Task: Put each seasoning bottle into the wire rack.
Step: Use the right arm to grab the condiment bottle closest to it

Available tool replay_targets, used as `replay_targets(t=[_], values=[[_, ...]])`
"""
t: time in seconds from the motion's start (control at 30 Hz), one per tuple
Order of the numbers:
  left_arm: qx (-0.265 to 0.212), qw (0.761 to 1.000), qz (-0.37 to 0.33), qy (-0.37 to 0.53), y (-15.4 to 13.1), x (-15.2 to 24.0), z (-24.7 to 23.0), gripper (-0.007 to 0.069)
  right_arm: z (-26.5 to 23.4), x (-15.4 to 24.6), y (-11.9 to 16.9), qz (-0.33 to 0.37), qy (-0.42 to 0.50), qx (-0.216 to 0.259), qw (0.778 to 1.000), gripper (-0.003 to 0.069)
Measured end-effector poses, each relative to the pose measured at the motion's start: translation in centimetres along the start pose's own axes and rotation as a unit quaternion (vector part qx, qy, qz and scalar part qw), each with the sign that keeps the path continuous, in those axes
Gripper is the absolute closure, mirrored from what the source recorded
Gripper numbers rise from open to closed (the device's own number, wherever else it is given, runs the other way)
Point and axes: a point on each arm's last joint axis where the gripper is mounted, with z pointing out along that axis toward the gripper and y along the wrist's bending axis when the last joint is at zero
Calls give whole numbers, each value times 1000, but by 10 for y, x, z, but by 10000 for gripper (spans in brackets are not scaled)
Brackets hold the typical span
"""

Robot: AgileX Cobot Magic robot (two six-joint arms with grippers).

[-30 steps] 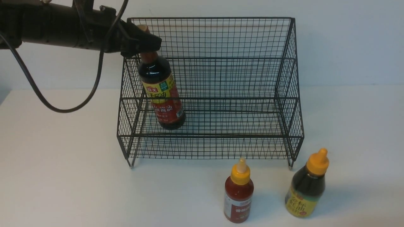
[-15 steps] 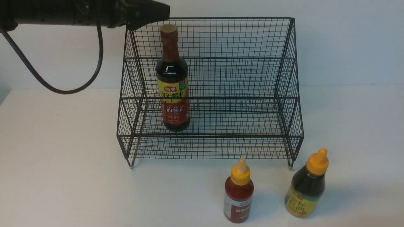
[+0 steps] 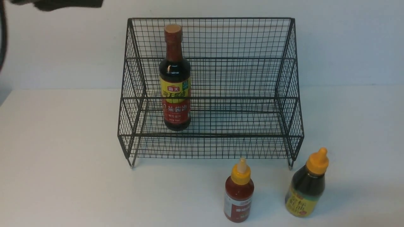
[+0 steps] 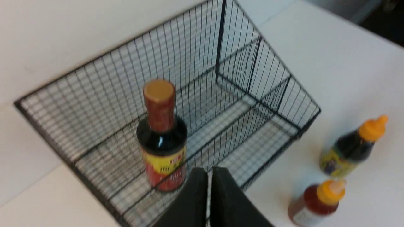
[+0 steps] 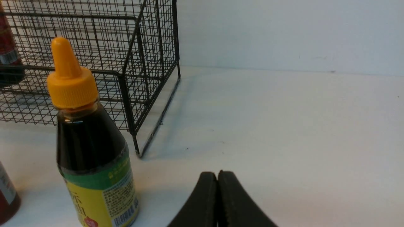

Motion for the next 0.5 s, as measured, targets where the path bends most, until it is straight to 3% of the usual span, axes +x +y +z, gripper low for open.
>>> replay_targets(t=[0.17,0.3,0.37,0.5], values=[[-71,995,-36,52,-22,27,-30,630,0,0,0,0,0,0,1000,673],[-67,994,-61,68,-40,54,-34,630,0,0,0,0,0,0,1000,673],[-51,992,-81,85,-56,86,-32,630,0,0,0,0,0,0,1000,673],[-42,992,-112,42,-88,134,-30,630,0,0,0,0,0,0,1000,673]])
